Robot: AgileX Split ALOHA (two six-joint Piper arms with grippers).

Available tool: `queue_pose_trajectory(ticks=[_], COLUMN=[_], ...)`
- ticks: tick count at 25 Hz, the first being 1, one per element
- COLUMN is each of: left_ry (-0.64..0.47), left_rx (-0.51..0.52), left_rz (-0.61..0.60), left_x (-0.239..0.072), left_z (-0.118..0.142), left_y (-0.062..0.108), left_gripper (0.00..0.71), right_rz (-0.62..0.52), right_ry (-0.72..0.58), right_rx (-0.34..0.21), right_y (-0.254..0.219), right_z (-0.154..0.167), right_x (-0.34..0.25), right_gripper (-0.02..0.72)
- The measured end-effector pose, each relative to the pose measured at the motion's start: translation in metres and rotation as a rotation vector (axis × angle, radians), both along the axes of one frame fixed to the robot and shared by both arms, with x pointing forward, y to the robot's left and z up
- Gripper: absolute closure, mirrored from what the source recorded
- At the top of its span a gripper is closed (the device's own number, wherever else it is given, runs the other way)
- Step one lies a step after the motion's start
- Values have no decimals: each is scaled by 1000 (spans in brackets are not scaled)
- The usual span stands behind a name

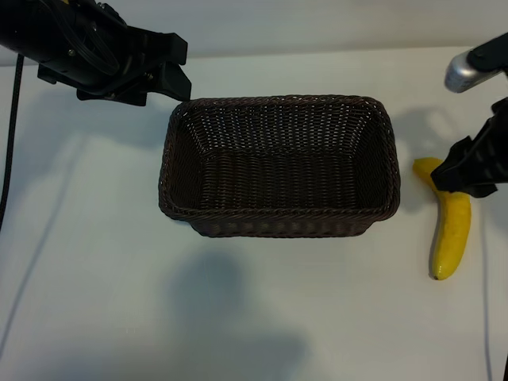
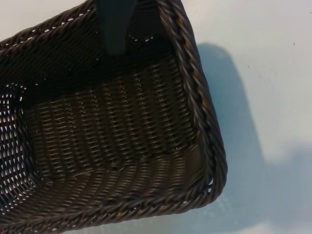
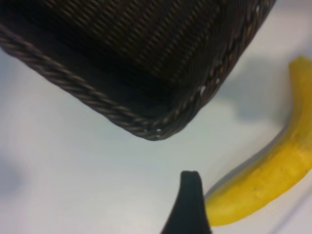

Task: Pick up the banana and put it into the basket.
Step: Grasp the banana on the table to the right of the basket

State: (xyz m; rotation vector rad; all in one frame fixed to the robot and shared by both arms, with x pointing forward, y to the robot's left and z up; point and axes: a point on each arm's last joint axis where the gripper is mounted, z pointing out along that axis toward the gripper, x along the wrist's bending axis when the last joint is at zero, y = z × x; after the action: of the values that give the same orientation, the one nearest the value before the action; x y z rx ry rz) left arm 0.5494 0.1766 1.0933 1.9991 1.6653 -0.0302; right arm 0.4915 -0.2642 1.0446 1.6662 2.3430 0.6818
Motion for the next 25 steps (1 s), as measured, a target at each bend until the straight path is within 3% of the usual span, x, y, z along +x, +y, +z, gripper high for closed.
queue_pose_trajectory(ticks=[8,17,25], left_ry=[-12,-22,-36], left_rx=[4,5,11], left_rz=[-12,-15,-32], left_x=[1,1,2], left_z=[0,0,1], left_y=[0,0,0], left_gripper=[118,119,119], right_rz=[-54,-87,-108], right_ry=[66,65,109], right_rx=[-63,-96,-89], right_y=[-6,-9,-8], right_z=[-27,-46,-67], right_x=[18,33,43], right_gripper=[124,124,124])
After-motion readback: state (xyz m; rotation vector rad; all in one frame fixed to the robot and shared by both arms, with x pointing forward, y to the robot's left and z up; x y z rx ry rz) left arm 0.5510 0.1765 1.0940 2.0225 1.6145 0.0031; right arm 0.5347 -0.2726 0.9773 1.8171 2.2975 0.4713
